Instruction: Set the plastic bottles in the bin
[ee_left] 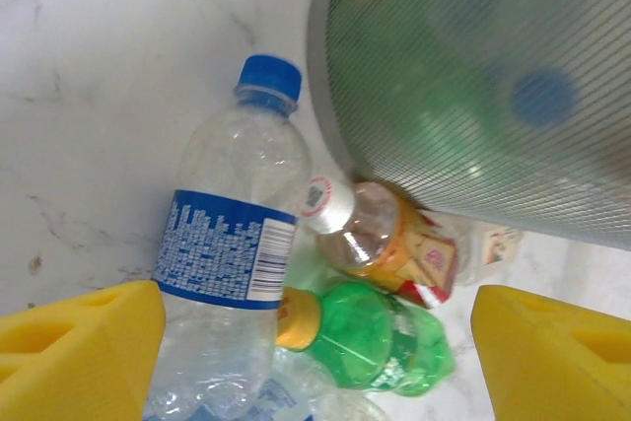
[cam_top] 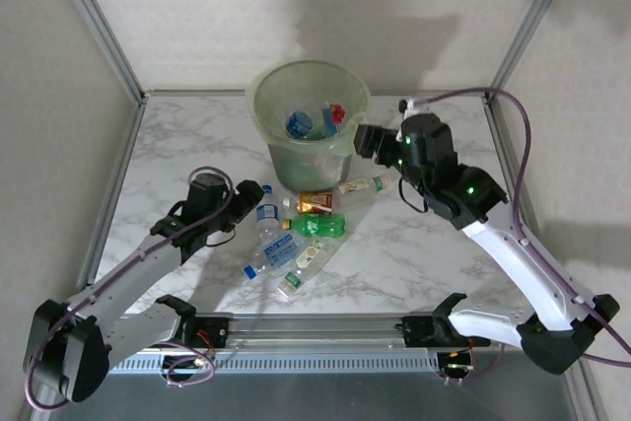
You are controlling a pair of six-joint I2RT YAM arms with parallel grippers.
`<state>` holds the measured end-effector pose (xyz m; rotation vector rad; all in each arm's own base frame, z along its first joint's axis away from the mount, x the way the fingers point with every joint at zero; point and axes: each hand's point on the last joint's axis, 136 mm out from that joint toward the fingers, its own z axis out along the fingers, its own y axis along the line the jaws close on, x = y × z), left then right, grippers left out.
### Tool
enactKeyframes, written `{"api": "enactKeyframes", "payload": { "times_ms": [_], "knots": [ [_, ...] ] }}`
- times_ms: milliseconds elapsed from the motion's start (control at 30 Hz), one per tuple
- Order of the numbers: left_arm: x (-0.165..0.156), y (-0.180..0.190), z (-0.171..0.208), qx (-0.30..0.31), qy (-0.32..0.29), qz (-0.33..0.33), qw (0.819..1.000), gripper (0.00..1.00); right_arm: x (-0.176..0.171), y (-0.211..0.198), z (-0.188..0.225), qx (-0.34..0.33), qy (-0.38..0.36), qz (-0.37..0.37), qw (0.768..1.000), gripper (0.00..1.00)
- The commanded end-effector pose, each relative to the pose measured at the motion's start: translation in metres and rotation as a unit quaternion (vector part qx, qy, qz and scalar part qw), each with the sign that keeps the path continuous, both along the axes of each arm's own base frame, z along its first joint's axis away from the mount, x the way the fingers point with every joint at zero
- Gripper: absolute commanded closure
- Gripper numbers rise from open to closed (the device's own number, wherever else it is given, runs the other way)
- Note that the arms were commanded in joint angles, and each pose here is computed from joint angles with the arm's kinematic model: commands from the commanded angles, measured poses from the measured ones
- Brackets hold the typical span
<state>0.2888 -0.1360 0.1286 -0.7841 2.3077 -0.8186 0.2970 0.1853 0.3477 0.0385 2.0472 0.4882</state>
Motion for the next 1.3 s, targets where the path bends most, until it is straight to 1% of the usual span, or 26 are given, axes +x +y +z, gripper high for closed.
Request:
{"api": "enactKeyframes", "payload": {
  "times_ms": [0, 167, 200, 333, 633, 833, 1067, 1267],
  "knots": [
    [0.003, -0.002, -0.007, 0.050, 0.003, -0.014, 0.999, 0.18, -0.007, 0.003, -0.024, 0.050, 0.034, -0.003, 0.998, 0.14],
    [0.003, -0.008, -0.021, 0.085, 0.019, -0.037, 0.996, 0.18, -0.009, 0.009, -0.041, 0.064, 0.051, 0.003, 0.997, 0.14],
    [0.002, -0.009, -0.024, 0.089, 0.023, -0.040, 0.995, 0.18, -0.002, 0.002, -0.041, 0.064, 0.051, -0.010, 0.997, 0.14],
    [0.000, -0.015, -0.038, 0.101, 0.036, -0.057, 0.993, 0.17, 0.005, 0.008, -0.043, 0.067, 0.053, -0.005, 0.996, 0.14],
    [0.006, -0.023, -0.052, 0.110, 0.051, -0.070, 0.990, 0.18, 0.004, 0.011, -0.054, 0.070, 0.064, -0.001, 0.995, 0.14],
    [0.002, -0.026, -0.066, 0.122, 0.065, -0.081, 0.987, 0.17, 0.003, 0.011, -0.061, 0.069, 0.070, -0.001, 0.995, 0.14],
    [-0.003, -0.018, -0.083, 0.152, 0.087, -0.082, 0.981, 0.19, 0.005, 0.014, -0.064, 0.070, 0.073, 0.001, 0.995, 0.13],
    [-0.005, -0.004, -0.095, 0.200, 0.104, -0.080, 0.971, 0.22, 0.006, 0.016, -0.071, 0.072, 0.082, 0.002, 0.994, 0.14]
  ]
}}
